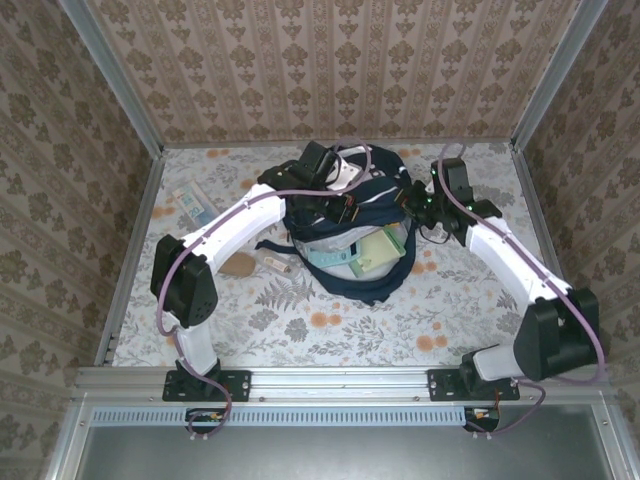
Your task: Pack the student bag
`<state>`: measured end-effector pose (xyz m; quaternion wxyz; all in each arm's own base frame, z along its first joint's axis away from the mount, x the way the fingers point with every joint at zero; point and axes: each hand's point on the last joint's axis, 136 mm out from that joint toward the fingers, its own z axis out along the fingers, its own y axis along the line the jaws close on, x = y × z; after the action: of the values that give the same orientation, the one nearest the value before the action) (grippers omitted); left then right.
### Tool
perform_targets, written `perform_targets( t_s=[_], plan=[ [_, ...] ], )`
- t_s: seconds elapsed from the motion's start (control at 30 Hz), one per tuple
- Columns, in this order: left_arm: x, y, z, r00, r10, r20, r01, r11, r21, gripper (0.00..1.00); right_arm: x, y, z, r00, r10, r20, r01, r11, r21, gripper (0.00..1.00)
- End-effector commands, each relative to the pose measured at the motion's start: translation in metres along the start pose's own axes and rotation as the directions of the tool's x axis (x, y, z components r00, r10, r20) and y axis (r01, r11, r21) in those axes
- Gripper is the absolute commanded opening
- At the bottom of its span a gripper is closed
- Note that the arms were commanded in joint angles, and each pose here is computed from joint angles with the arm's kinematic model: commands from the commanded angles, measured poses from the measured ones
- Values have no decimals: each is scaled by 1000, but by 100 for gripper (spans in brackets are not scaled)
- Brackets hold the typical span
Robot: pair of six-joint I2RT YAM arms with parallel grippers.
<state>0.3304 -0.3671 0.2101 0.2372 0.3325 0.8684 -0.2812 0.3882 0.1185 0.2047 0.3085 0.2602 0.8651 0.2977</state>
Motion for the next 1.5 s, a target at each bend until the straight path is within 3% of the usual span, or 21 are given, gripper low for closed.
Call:
perform_targets(
  t_s=[0.0,0.27,0.53,0.6,0.67,0.77,0.93,1.13,1.3,1.37,1.47],
  plan=[
    [-33,62,-22,993,-47,106,68,978,-198,0,-1,-40,-31,993,70,98,-82,989,120,0],
    [-42,75,-15,991,-73,114,98,969,-225,0,21,-64,-56,984,122,133,-140,982,130,0],
    [-47,102,-10,986,-123,117,152,945,-291,2,41,-40,-39,998,53,45,-57,995,80,0],
    [-47,97,-14,984,-133,117,160,950,-269,15,41,-33,-36,999,38,37,-40,996,76,0],
    [-48,91,-23,981,-147,130,176,952,-252,33,37,-30,-34,999,29,41,-32,996,82,0],
    [-46,84,-48,966,-191,175,227,950,-214,48,32,-27,-34,998,18,56,-23,996,90,0],
    [-10,107,-96,907,-342,245,400,882,-251,57,30,-17,-31,999,-8,43,5,998,67,0],
    [69,120,-105,851,-477,218,524,791,-315,57,29,-9,-28,999,-29,31,27,998,49,0],
    [128,134,-106,727,-640,249,684,638,-354,57,29,-5,-30,999,-43,28,42,998,40,0],
    [133,126,-96,693,-678,248,721,634,-281,57,30,-5,-30,999,-44,24,44,998,38,0],
    [126,105,-80,694,-683,227,720,664,-204,56,33,-6,-29,998,-57,4,57,997,43,4]
  ],
)
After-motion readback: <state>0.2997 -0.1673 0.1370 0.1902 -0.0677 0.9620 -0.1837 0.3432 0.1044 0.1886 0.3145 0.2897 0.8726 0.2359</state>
